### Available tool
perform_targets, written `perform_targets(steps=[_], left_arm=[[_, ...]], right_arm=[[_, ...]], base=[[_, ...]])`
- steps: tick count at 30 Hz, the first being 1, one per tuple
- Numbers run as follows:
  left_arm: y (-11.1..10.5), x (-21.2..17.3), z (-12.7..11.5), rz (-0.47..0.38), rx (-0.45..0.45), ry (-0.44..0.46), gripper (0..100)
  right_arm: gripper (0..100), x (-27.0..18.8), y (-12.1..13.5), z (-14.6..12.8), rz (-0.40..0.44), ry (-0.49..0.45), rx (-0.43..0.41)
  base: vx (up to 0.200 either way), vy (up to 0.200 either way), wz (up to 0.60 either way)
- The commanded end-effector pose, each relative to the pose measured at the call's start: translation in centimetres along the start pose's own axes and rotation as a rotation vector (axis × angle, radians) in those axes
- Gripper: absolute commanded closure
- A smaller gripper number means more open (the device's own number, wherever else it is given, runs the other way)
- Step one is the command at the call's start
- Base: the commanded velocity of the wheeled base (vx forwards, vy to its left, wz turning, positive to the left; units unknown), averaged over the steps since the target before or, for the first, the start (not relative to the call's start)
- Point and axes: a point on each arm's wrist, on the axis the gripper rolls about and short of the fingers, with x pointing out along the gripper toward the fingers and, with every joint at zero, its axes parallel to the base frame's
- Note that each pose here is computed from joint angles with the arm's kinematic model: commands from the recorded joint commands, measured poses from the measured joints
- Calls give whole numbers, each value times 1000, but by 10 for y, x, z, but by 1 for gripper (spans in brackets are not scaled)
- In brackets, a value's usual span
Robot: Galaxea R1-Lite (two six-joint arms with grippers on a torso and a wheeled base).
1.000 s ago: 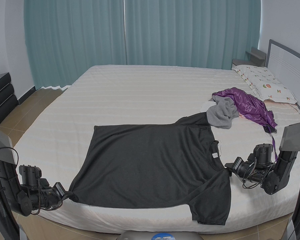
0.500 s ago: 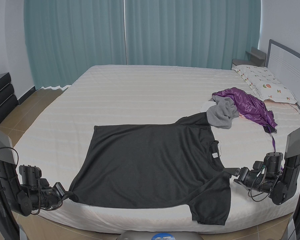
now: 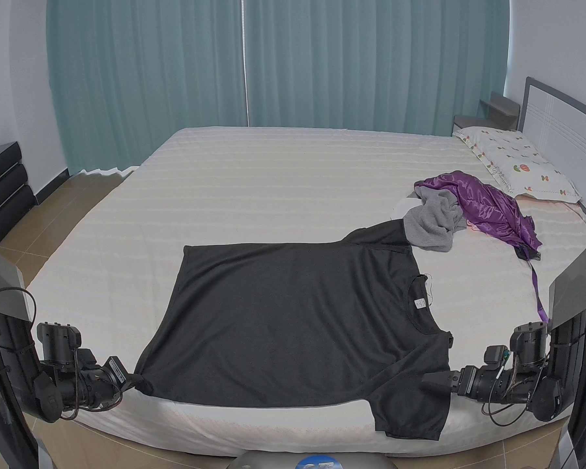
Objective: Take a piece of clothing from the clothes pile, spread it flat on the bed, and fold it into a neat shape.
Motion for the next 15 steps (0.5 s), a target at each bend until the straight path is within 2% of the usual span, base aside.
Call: perform_targets(steps=[1, 5, 10, 15], left_arm=[[0, 0, 0, -1, 0, -2, 100], [0, 0, 0, -1, 0, -2, 100], [0, 0, 0, -1, 0, -2, 100], [0, 0, 0, -1, 0, -2, 100]], right_arm=[[0, 6, 1, -14, -9, 68, -4], [0, 7, -1, -14, -16, 74, 2], [0, 1, -4, -8, -26, 36, 16], [0, 3, -7, -13, -43, 72, 23]], base=[[0, 0, 0], [0, 0, 0], [0, 0, 0], [0, 0, 0]])
